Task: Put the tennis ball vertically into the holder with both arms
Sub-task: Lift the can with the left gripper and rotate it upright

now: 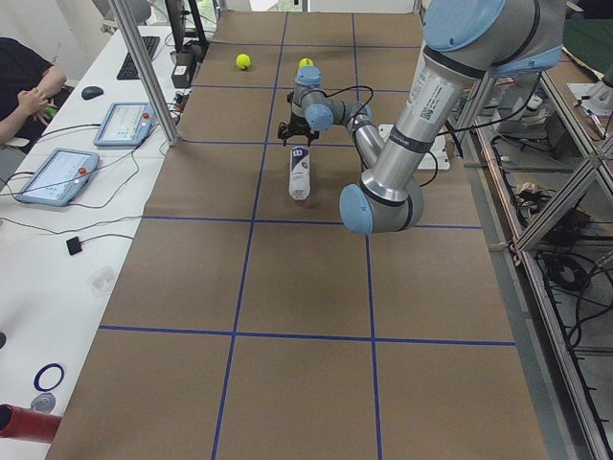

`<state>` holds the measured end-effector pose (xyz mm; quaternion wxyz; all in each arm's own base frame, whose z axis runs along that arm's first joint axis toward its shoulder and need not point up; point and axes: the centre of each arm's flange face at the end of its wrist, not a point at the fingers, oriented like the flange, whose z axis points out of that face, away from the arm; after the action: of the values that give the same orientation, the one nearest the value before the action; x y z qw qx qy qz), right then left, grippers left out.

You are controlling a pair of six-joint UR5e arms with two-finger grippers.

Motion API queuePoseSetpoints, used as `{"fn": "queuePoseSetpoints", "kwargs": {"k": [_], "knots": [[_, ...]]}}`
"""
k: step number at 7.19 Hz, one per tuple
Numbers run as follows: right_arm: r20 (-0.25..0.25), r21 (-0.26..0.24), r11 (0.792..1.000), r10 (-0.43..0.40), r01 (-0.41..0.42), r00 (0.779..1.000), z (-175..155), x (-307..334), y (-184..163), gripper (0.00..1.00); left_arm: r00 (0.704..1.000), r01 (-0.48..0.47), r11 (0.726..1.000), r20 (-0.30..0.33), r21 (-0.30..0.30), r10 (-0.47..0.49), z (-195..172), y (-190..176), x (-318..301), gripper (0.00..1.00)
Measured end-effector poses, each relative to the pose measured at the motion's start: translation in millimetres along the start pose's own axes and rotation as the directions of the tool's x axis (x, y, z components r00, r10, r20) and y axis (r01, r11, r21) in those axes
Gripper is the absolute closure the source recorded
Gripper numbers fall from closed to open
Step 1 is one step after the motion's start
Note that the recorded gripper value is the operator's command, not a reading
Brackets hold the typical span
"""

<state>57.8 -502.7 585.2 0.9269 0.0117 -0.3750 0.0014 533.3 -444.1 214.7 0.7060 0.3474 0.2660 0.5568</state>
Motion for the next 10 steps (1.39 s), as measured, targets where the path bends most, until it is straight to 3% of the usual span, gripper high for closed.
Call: {"fn": "queuePoseSetpoints", "kwargs": {"k": [5, 9, 10], "knots": [[0.000, -0.005, 1.000, 0.006, -0.006, 1.000, 3, 3, 1, 0.01, 0.997, -0.067, 0.997, 0.020, -0.039, 0.068, 21, -4, 6, 0.01], [-0.001, -0.012, 1.000, 0.011, -0.011, 1.000, 6, 6, 4, 0.01, 0.997, -0.083, 0.994, 0.002, -0.068, 0.083, 40, -3, 15, 0.01], [-0.001, -0.012, 1.000, 0.010, -0.010, 1.000, 6, 6, 4, 0.01, 0.996, -0.085, 0.994, -0.003, -0.073, 0.085, 44, -3, 18, 0.15]]}}
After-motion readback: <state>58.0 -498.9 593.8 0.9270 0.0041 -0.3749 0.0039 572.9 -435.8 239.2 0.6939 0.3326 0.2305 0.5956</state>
